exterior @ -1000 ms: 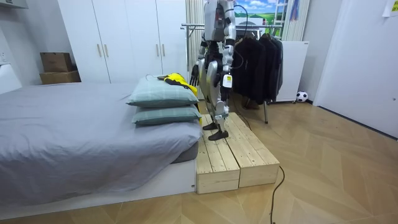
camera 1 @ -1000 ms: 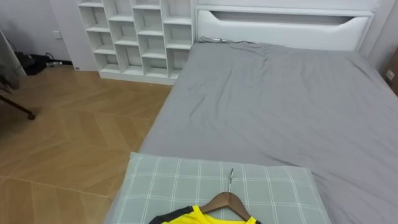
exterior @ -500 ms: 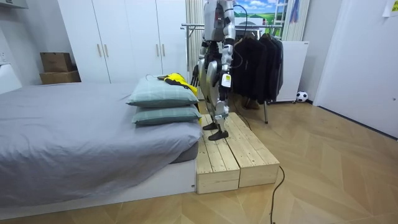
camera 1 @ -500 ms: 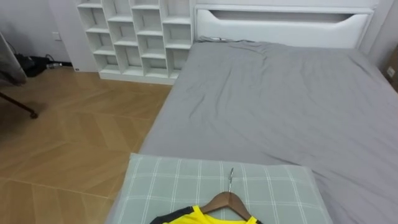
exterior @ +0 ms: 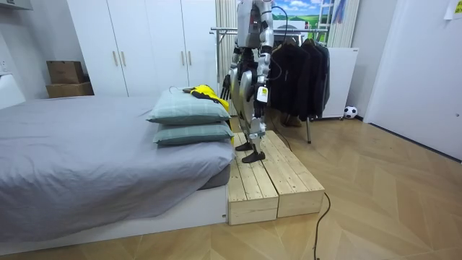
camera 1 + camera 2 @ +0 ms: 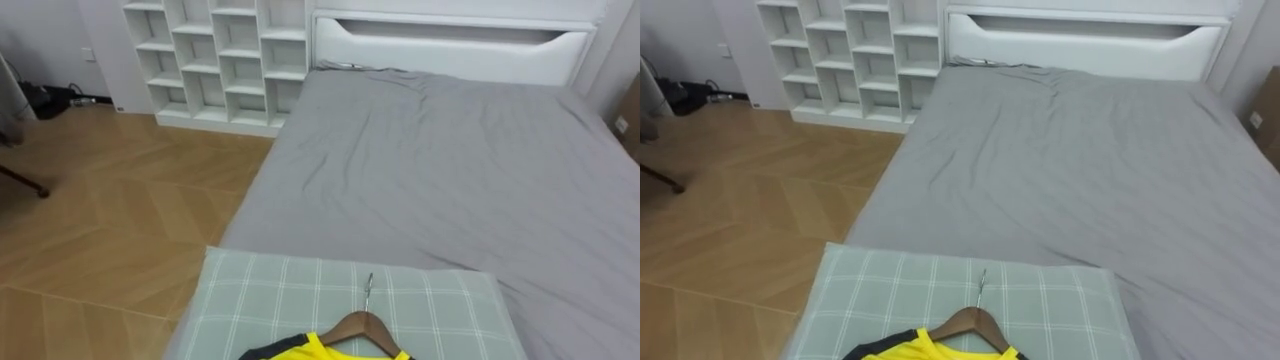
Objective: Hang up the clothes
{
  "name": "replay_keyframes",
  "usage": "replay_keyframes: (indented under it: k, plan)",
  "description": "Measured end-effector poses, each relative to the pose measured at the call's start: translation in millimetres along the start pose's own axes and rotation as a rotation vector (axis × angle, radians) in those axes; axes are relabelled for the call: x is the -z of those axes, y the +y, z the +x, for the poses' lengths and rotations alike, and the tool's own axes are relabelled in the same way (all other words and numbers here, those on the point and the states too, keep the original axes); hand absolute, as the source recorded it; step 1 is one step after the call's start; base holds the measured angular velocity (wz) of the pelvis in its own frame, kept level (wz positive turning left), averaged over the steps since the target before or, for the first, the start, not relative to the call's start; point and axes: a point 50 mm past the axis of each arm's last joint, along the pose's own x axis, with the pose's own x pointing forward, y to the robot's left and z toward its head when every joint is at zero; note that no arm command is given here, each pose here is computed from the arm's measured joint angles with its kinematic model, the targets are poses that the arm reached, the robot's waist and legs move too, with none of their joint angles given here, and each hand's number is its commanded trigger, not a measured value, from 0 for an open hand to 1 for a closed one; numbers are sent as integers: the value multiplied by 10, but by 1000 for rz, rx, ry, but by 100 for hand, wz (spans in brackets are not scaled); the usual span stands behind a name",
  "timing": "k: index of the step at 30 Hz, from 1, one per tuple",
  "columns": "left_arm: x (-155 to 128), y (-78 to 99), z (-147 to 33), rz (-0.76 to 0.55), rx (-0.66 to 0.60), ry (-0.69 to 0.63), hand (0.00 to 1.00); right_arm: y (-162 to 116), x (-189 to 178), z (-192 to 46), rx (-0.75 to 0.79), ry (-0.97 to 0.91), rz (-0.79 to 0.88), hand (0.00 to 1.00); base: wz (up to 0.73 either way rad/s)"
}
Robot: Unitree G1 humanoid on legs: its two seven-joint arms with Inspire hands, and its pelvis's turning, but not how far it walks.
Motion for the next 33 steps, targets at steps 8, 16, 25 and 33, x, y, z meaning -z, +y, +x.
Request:
replay_keyframes:
  k: [8, 16, 25, 33]
  plan:
    - [76, 15, -13, -18, -36, 21, 0, 0, 4, 0, 3, 5, -6, 0, 0]
    - [-166, 43, -22, 58, -176, -99, 0, 12, 4, 5, 23, 4, -14, 0, 0]
    - [-355, 177, -66, 83, -409, -216, 0, -3, 23, 1, 38, 8, -18, 0, 0]
    - [-375, 252, -114, 63, -541, -264, 0, -2, 12, 4, 54, 6, -25, 0, 0]
